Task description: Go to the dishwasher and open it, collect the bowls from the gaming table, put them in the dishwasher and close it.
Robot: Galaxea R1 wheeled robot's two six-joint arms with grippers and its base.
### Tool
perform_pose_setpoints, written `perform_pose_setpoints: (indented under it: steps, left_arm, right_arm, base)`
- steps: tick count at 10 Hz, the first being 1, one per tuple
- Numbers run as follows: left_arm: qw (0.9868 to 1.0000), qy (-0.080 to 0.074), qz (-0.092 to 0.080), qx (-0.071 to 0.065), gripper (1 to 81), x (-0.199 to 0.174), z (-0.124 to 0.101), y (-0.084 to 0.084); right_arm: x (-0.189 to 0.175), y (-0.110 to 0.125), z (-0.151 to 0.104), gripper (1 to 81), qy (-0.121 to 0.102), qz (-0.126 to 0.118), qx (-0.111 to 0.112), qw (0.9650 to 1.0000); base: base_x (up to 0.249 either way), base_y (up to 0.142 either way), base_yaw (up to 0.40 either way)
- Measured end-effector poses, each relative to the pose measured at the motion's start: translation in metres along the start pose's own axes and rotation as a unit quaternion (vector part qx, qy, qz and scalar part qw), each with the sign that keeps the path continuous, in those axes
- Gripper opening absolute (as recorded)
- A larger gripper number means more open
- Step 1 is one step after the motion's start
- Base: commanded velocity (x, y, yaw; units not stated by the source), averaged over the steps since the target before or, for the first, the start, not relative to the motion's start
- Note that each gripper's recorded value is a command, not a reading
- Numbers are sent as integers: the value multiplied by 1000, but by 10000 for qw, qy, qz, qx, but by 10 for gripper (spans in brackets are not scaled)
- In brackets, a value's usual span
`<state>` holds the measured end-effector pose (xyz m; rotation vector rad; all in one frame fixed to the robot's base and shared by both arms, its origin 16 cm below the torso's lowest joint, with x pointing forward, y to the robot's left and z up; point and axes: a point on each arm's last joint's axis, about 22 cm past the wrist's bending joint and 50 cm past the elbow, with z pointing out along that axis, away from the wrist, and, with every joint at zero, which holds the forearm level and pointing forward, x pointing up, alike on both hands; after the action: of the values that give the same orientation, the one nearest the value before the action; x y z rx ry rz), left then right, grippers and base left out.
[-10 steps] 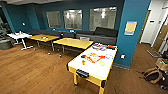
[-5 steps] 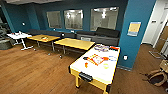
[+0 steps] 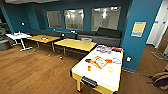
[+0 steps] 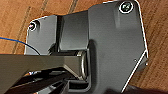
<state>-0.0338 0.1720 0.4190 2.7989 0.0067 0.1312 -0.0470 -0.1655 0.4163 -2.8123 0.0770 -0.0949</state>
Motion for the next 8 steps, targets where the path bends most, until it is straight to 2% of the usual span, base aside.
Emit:
perform_pose_setpoints:
  steps: [1, 3, 4, 5, 6, 7, 8]
  left_arm:
    - [10000, -11, -3, 1, 811, -1, 0, 0]
    - [10000, 62, 12, -7, 811, 8, 1, 1]
    - [10000, 29, 9, 48, 811, 0, -2, -7]
    - [10000, -43, -4, 41, 811, -4, -1, -5]
    - [10000, 1, 2, -12, 811, 1, 1, 2]
    - [10000, 46, 7, -12, 811, 5, 1, 1]
    - [10000, 23, 0, -11, 811, 2, 0, 1]
  right_arm:
    - [-2, 0, 0, 811, -15, 5, -1, 10000]
    - [3, 0, 0, 811, 24, -4, -1, 10000]
    - [-6, -10, 2, 811, -17, 10, 68, 10000]
    - [-7, -6, 1, 811, -52, 8, 44, 10000]
    - [-1, 1, 0, 811, 3, -5, -5, 10000]
    - [1, 1, 0, 811, 25, -11, -4, 10000]
    - [0, 1, 0, 811, 15, -10, -6, 10000]
  base:
    - [214, 102, 0]
    - [214, 103, 0]
    - [214, 102, 0]
    - [214, 103, 0]
    - [214, 102, 0]
    - [210, 99, 0]
    - [201, 92, 0]
